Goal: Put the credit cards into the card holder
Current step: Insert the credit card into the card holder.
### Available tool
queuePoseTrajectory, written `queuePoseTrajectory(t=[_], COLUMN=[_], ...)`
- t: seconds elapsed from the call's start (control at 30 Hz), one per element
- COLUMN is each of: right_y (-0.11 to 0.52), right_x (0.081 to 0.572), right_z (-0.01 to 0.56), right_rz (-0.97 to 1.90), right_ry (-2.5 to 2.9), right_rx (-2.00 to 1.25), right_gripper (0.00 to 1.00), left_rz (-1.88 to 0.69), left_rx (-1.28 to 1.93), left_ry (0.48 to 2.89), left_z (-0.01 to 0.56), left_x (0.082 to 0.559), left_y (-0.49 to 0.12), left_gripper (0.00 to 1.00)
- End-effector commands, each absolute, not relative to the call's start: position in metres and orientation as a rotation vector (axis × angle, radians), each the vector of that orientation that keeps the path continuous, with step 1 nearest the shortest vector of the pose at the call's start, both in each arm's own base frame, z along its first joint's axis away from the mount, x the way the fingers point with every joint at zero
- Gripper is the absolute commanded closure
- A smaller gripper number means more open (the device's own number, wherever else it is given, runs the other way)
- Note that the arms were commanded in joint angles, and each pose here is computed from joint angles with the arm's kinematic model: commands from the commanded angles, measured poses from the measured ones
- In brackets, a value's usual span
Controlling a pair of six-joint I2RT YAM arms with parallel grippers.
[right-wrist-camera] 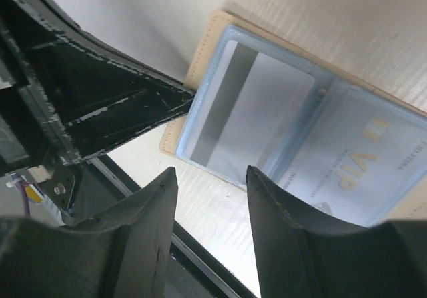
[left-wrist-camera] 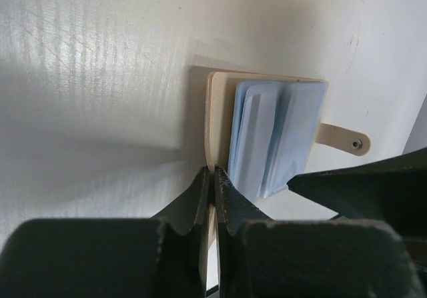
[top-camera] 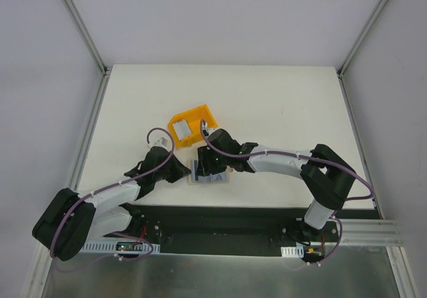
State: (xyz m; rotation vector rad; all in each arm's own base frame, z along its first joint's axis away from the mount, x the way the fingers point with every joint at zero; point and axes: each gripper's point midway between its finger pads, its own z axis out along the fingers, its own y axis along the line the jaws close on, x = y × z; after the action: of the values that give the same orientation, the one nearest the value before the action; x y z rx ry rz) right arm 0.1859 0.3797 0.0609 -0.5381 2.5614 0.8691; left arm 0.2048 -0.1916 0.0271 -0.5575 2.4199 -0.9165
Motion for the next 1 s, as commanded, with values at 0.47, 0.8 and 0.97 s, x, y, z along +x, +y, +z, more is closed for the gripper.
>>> queuePoseTrajectory(t=[0.47,0.8,0.97], right_y=[0.389,0.394,0.388], right_x=[0.201,0.203,0.204], right_z=[0.065,0.053,0.054], right_rz=[0.836,0.820,0.790], right_ry=[2.577,2.623,2.616], right_rx=[-0.514,-0.506,-0.497], right_gripper=[0.34,0.32,0.44], left_rz=[-1.012,-1.065,-1.059], left_rx=[-0.432,-0.383,-0.390], left_ry=[2.329,2.293,2.290], left_z=[0.067,0.079,0.078], left_x=[0.216,0.217,0.217], left_y=[-0.204,-0.210,-0.209], left_gripper=[1.00,1.00,1.00])
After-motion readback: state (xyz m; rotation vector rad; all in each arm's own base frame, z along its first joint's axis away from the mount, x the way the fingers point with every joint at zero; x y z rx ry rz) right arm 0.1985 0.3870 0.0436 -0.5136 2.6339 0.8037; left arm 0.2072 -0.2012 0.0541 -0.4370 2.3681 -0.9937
